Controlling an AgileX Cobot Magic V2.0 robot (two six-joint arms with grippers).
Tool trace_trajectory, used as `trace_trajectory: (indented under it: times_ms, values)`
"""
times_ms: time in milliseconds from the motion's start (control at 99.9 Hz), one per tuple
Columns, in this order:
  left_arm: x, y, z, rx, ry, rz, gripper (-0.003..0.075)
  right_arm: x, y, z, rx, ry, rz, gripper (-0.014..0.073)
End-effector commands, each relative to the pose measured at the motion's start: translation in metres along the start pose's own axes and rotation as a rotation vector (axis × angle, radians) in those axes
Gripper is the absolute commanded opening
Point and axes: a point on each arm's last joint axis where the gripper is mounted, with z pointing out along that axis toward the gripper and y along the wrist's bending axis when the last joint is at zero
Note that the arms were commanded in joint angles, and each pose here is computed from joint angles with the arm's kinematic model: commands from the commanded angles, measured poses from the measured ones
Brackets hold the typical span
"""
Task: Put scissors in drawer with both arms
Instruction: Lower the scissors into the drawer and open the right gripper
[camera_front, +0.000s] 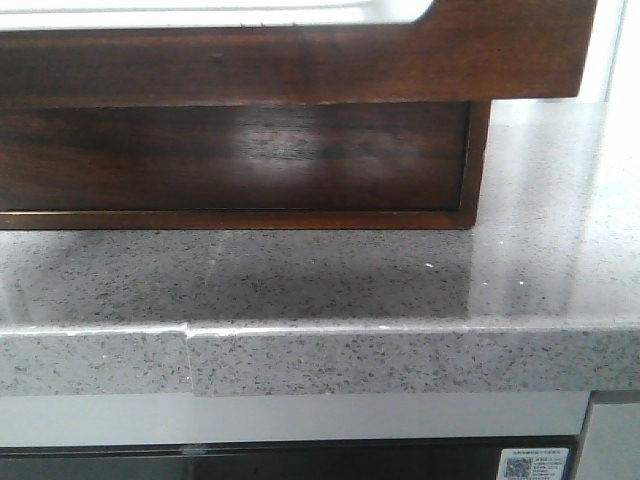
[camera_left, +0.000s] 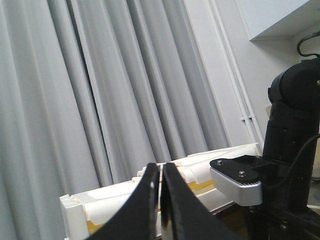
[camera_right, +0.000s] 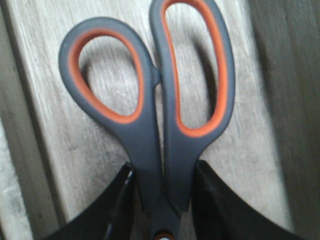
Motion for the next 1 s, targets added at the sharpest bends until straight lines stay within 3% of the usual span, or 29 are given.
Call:
trace_trajectory:
  times_ms: [0, 90, 240, 480, 581, 771, 991]
  values:
    - [-0.014, 0.002, 0.003, 0.002, -0.08, -0.024, -0.0022, -0.002, -0.004, -0.022, 0.061, -0.052, -0.021, 0.0202]
    - [-0.014, 0.002, 0.003, 0.002, -0.08, -0.024, -0.0022, -0.002, -0.004, -0.022, 0.059, -0.05, -0.021, 0.023]
    - [-0.014, 0.002, 0.003, 0.002, -0.08, -0.024, -0.0022, -0.002, -0.004, -0.022, 0.061, -0.053, -0.021, 0.0348]
    - [-0.014, 0.002, 0.003, 0.002, -0.08, -0.024, -0.0022, -0.002, -0.004, -0.022, 0.058, -0.048, -0.019, 0.0342]
    - [-0.014, 0.002, 0.003, 0.002, -0.08, -0.024, -0.0022, -0.002, -0.004, -0.022, 0.058, -0.048, -0.016, 0.0261]
    - [-0.014, 0.002, 0.003, 0.002, -0.08, -0.024, -0.0022, -0.002, -0.004, -0.023, 0.059, -0.049, -0.016, -0.0069]
    - [-0.014, 0.002, 0.003, 0.002, -0.08, -0.024, -0.0022, -0.006, -0.009, -0.034, 0.096, -0.077, 0.005, -0.0057]
